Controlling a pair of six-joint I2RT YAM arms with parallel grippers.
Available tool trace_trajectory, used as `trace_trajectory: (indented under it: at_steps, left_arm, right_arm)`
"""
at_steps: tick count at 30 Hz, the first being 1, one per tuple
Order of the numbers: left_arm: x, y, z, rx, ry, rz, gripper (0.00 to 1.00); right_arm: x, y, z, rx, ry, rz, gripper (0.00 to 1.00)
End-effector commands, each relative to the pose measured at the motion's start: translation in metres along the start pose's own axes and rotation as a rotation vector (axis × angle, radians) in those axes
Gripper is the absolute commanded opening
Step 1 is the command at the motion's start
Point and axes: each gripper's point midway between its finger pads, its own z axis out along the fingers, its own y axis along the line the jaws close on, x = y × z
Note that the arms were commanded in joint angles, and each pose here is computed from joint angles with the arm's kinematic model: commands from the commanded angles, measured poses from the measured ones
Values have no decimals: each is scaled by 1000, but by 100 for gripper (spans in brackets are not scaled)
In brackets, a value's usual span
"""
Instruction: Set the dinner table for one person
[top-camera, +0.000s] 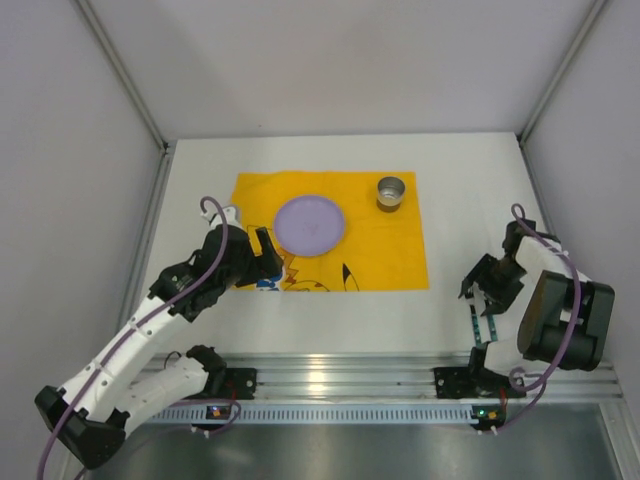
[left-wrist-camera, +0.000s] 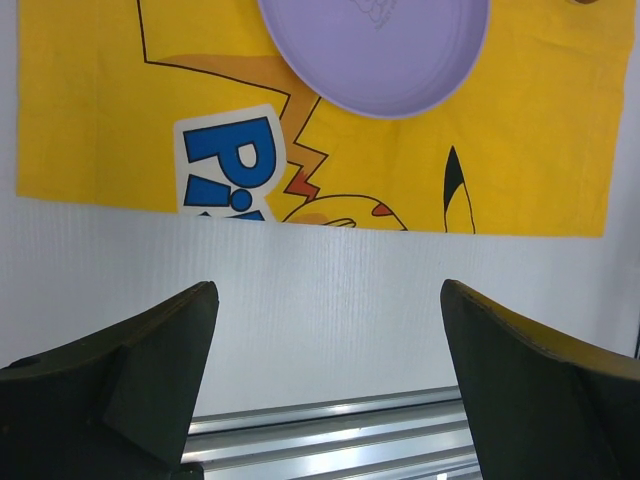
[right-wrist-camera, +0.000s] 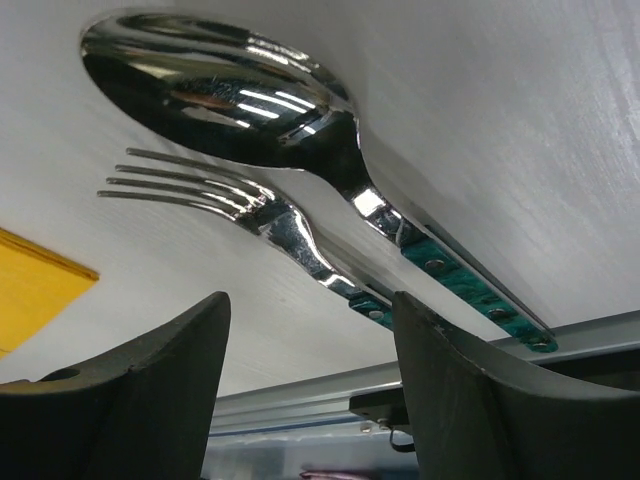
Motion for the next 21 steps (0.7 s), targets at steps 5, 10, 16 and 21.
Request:
trace_trajectory:
  at_steps: [5, 10, 16, 21]
  left_arm:
    - [-1, 4, 3, -12, -31, -59, 98]
    - [0, 9, 1, -21, -46, -79, 98]
    - [1, 11, 1, -30, -53, -94, 98]
    - [-5, 7, 1, -26, -58, -92, 98]
  right_arm:
    - [-12, -11, 14, 70, -3, 25, 63]
    - [-10, -6, 30, 88, 32, -5, 45]
    - [-2, 4, 51, 146, 54, -109, 10]
    - [-10, 11, 54, 154, 41, -162, 0]
